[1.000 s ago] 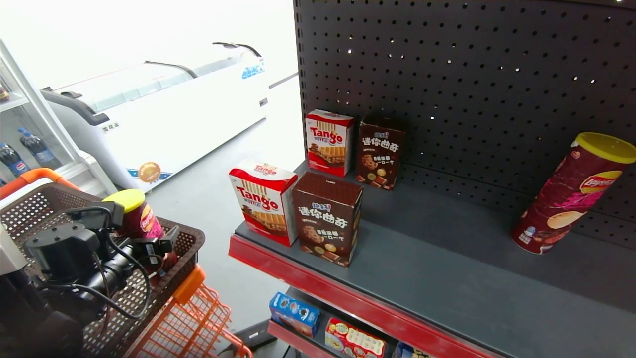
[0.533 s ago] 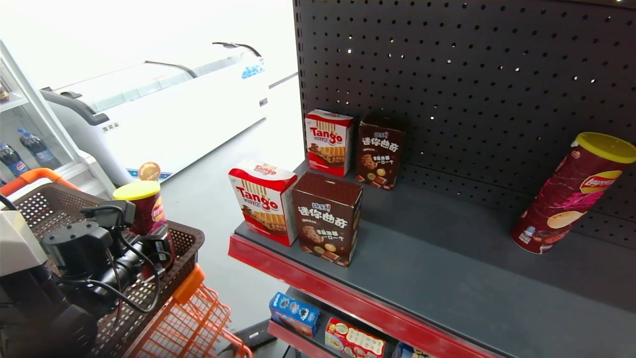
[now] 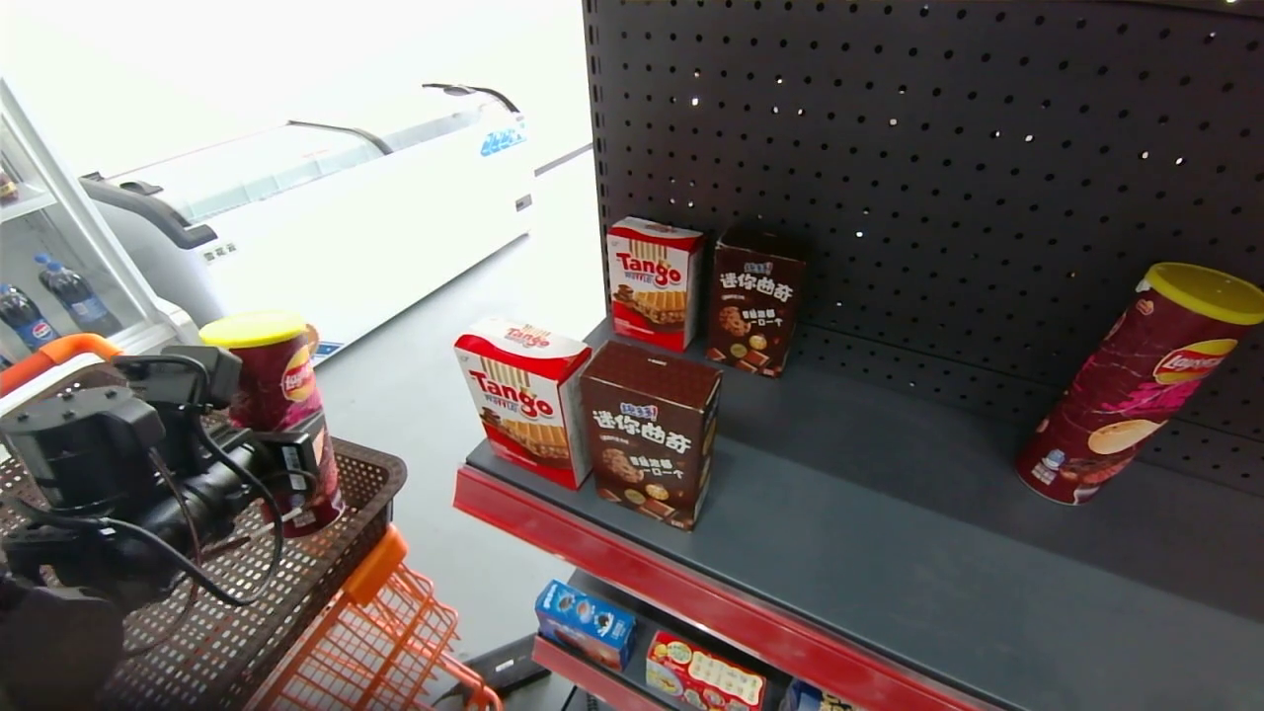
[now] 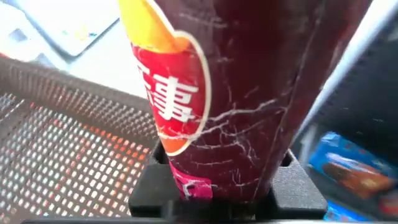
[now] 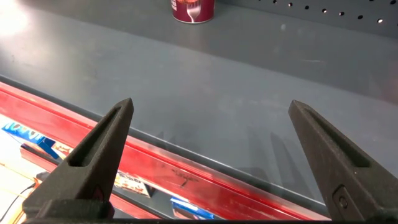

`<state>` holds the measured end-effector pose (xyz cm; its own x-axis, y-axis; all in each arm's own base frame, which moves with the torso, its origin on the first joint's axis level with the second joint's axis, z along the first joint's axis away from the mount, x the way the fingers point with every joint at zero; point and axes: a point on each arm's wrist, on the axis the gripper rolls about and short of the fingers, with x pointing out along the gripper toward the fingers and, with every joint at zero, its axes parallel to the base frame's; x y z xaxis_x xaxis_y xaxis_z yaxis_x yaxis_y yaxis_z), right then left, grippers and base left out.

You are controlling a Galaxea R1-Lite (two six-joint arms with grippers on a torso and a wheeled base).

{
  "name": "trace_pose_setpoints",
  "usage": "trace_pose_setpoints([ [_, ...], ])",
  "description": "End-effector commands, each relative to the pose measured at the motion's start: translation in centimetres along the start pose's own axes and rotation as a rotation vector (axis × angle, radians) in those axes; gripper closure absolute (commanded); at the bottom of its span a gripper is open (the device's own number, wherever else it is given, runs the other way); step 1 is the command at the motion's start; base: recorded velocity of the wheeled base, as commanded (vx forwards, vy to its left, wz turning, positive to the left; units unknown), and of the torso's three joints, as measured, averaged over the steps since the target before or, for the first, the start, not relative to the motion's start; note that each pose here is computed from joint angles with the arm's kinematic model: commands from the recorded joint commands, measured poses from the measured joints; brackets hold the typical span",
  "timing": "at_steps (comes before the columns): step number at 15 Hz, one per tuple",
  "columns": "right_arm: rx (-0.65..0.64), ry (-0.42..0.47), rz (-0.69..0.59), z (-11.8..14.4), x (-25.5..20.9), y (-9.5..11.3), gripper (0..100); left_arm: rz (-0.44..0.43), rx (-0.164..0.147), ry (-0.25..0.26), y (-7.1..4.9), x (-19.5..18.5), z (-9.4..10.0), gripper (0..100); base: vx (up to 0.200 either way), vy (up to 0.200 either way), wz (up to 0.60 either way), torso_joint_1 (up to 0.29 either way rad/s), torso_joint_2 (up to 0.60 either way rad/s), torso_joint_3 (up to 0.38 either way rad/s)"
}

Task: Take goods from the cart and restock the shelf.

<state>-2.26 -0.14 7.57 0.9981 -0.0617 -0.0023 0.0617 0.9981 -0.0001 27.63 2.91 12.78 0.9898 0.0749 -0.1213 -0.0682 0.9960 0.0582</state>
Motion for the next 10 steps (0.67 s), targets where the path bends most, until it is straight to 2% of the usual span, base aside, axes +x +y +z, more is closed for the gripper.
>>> trace_pose_setpoints([
  [1,0.000,0.001,0.000,0.0,0.0,0.0,0,-0.099,0.017,-0.157,-0.4,-5.3,5.9,100,0.000,0.000,0.00,0.000,0.00,0.000],
  [2,0.000,0.001,0.000,0.0,0.0,0.0,0,-0.099,0.017,-0.157,-0.4,-5.3,5.9,100,0.000,0.000,0.00,0.000,0.00,0.000],
  [5,0.000,0.001,0.000,0.0,0.0,0.0,0,-0.121,0.023,-0.199,-0.9,-6.9,6.7,100,0.000,0.000,0.00,0.000,0.00,0.000],
  [6,0.000,0.001,0.000,0.0,0.0,0.0,0,-0.139,0.030,-0.197,-1.0,-7.2,6.3,100,0.000,0.000,0.00,0.000,0.00,0.000],
  [7,0.000,0.001,0.000,0.0,0.0,0.0,0,-0.188,0.033,-0.197,-1.5,-8.0,5.9,100,0.000,0.000,0.00,0.000,0.00,0.000],
  [9,0.000,0.001,0.000,0.0,0.0,0.0,0,-0.398,0.041,-0.244,-3.2,-10.4,6.4,100,0.000,0.000,0.00,0.000,0.00,0.000],
  [10,0.000,0.001,0.000,0.0,0.0,0.0,0,-0.443,0.046,-0.254,-3.4,-10.8,6.5,100,0.000,0.000,0.00,0.000,0.00,0.000],
])
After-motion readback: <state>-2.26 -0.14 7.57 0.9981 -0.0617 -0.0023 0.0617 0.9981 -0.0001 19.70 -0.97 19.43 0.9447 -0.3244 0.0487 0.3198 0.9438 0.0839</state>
